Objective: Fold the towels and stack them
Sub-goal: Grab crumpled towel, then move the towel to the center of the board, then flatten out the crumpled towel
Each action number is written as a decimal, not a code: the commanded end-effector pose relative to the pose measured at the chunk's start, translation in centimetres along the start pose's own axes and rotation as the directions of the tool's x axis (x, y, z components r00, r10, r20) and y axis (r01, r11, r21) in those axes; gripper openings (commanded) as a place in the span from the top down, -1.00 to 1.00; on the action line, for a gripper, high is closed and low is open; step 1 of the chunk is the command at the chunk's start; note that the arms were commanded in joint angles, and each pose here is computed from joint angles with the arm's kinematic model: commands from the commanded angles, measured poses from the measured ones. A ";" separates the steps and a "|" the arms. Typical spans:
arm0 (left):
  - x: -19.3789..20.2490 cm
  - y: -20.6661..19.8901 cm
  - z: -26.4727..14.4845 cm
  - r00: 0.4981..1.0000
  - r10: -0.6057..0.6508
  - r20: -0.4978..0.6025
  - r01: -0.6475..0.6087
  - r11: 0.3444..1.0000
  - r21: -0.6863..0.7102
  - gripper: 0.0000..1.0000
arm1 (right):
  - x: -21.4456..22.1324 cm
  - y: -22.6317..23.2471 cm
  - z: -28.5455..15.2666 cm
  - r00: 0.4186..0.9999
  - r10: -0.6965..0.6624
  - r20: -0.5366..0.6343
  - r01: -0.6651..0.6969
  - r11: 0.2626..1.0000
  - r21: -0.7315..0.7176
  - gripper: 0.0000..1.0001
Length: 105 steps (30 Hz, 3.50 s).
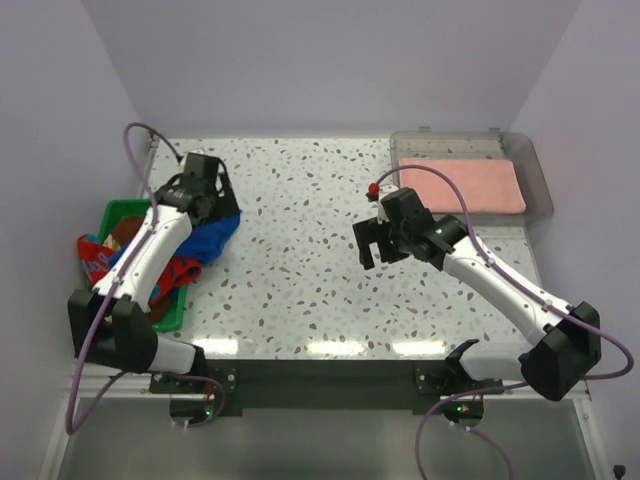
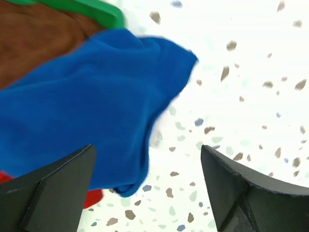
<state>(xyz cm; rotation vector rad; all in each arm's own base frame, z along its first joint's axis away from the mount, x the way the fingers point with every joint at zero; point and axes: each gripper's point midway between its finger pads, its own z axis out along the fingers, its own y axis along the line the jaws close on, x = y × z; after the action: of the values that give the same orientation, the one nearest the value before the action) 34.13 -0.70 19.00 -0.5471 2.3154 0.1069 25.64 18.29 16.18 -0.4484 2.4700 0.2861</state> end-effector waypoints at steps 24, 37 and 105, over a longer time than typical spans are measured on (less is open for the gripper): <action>6.4 -1.2 12.4 0.679 0.645 -0.349 -0.733 0.583 -0.349 -0.80 | 2.9 0.3 0.9 0.999 -0.031 -0.007 0.031 0.998 -0.056 -0.97; 5.5 -1.1 13.3 0.693 0.645 -0.322 -0.714 0.556 -0.424 1.00 | 3.2 0.2 1.0 1.000 -0.027 -0.011 0.026 0.998 -0.056 -0.97; 6.4 15.9 2.5 0.990 -0.126 0.066 0.142 0.859 -0.493 -0.24 | 6.6 6.2 16.0 0.947 -0.060 -0.314 0.070 0.997 0.020 0.20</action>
<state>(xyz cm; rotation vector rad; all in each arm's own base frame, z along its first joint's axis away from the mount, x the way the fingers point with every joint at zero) 24.76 9.72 11.06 -0.8814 2.2802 0.6107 27.11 31.37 1.66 -0.7888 2.6434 0.2632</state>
